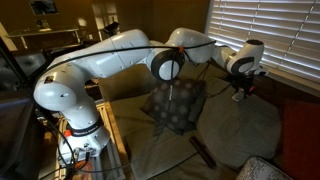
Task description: Put the grey remote control on the seat of the sofa.
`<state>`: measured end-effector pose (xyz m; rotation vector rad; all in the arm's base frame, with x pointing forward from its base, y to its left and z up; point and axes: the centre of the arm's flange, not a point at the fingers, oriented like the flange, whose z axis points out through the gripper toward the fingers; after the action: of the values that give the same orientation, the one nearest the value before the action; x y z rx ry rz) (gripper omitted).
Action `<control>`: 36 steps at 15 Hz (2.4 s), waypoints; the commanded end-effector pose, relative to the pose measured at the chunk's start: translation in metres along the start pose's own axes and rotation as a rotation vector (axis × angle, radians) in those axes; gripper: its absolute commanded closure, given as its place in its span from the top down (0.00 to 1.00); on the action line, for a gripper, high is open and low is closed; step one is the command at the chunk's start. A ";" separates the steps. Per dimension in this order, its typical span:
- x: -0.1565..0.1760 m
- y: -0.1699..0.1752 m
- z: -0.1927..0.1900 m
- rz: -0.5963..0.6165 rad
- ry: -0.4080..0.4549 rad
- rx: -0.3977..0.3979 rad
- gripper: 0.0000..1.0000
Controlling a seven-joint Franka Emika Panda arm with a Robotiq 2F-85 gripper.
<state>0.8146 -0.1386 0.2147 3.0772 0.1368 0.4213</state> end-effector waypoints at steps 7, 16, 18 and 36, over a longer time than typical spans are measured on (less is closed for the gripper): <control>-0.010 -0.006 -0.065 0.119 -0.014 0.027 0.29; -0.065 -0.010 -0.107 0.149 -0.077 0.065 0.29; -0.075 -0.010 -0.108 0.189 -0.075 0.069 0.29; -0.168 0.032 -0.039 0.626 -0.036 0.009 0.54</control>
<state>0.6446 -0.1855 0.2082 3.0659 -0.8414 0.3700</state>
